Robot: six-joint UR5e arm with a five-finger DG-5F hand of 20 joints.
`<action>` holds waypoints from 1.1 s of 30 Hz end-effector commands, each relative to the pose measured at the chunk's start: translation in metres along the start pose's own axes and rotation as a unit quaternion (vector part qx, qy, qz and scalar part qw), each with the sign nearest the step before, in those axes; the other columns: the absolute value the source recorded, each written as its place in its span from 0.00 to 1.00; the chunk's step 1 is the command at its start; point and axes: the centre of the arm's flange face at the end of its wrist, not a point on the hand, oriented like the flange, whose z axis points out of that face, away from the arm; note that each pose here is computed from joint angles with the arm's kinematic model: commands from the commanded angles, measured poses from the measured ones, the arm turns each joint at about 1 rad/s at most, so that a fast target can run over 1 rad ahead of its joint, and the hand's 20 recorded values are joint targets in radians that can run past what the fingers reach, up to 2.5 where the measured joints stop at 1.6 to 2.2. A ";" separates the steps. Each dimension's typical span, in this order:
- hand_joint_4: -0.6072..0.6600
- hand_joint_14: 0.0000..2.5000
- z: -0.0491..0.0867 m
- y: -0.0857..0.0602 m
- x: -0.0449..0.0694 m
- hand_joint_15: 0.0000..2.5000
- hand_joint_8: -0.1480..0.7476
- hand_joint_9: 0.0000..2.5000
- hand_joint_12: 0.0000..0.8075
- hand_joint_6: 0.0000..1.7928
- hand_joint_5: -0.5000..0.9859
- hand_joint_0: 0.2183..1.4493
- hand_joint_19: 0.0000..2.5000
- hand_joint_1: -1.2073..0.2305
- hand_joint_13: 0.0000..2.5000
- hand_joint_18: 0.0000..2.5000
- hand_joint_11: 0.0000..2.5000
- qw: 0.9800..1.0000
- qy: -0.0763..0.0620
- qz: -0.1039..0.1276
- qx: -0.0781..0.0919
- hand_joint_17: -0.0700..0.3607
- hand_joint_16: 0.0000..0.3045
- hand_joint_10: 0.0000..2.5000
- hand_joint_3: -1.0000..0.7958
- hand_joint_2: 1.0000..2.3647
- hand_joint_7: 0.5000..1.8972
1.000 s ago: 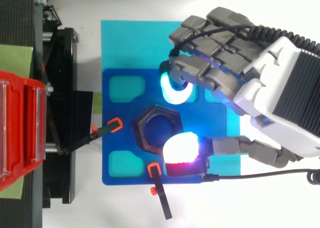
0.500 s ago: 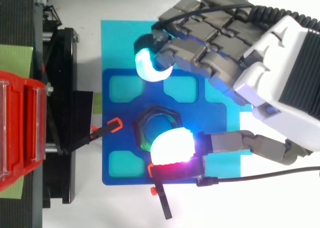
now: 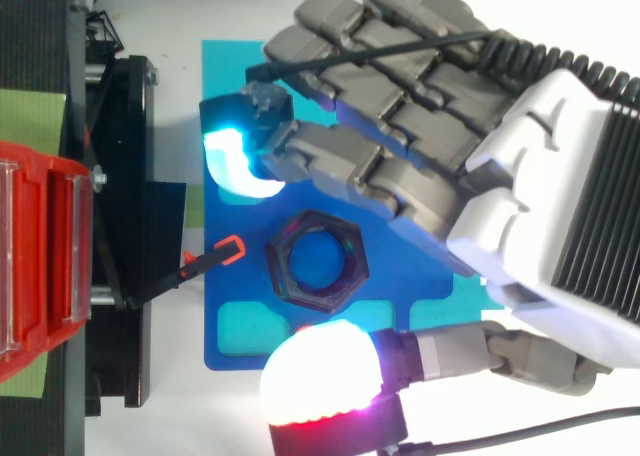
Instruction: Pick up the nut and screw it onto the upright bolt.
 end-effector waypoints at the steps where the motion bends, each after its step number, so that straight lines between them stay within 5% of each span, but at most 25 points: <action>1: 0.59 0.00 -0.005 0.000 0.010 0.00 0.41 0.12 0.42 0.28 0.21 0.20 0.00 0.84 0.10 0.06 0.00 1.000 0.004 -0.008 -0.004 0.40 0.15 0.00 0.28 0.00 0.07; 7: 0.58 0.00 -0.012 0.002 0.028 0.00 0.42 0.13 0.42 0.28 0.22 0.21 0.00 0.85 0.11 0.06 0.00 1.000 -0.002 -0.001 -0.009 0.39 0.15 0.00 0.28 0.00 0.09; 21: 0.61 0.00 -0.017 0.004 0.032 0.00 0.44 0.15 0.41 0.28 0.25 0.22 0.00 0.83 0.13 0.09 0.00 1.000 0.008 -0.007 -0.013 0.38 0.14 0.00 0.28 0.00 0.27; 33: 0.60 0.00 -0.021 0.008 0.034 0.00 0.44 0.16 0.41 0.28 0.26 0.23 0.00 0.81 0.14 0.11 0.00 1.000 0.017 -0.013 -0.016 0.38 0.14 0.00 0.28 0.00 0.20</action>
